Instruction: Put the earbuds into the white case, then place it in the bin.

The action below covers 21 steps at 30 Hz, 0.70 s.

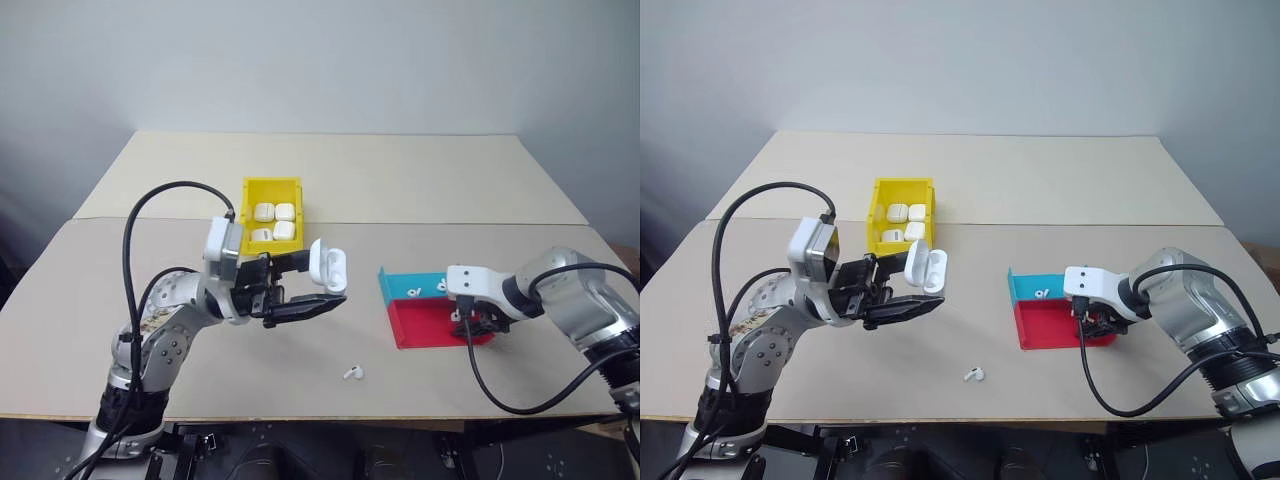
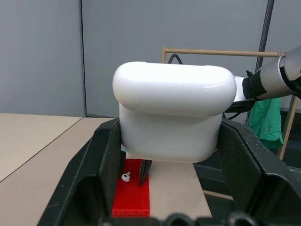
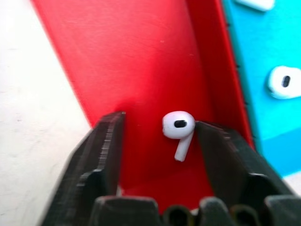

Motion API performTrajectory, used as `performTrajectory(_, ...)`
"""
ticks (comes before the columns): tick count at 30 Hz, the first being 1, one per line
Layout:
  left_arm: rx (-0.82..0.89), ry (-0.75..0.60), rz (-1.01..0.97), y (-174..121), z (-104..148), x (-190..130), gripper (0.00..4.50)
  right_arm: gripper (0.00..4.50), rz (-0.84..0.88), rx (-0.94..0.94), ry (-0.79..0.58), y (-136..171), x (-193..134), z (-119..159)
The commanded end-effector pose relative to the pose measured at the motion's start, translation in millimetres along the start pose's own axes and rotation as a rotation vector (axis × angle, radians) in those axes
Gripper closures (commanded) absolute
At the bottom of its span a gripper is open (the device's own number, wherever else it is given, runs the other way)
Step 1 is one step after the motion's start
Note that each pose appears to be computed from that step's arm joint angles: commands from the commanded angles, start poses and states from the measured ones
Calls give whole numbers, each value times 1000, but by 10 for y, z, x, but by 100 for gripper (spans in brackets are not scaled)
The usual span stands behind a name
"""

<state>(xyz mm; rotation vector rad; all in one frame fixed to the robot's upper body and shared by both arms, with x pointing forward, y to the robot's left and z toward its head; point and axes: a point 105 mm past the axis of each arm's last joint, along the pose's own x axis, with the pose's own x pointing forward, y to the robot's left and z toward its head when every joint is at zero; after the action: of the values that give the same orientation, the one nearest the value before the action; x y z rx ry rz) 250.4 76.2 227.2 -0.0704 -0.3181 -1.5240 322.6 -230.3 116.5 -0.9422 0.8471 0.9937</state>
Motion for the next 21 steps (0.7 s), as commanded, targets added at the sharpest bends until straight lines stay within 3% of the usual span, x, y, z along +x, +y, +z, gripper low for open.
performTrajectory(1, 36, -23, -20, -60, 104, 6, 173, 306, -3, 1, 1, -5, 10, -2)
performTrajectory(4, 36, -22, -19, -60, 104, 2, 173, 388, 0, 10, -5, 9, 14, -2)
performTrajectory(11, 28, -21, -23, -57, 100, 3, 173, 388, -43, 80, -97, 4, -148, 88)
performTrajectory(17, 19, -27, -37, -34, 113, 11, 173, 388, -123, 248, -515, -54, -711, 643)
performTrajectory(21, 8, -30, -58, 10, 117, 50, 173, 388, -202, 315, -889, -42, -1078, 1005)
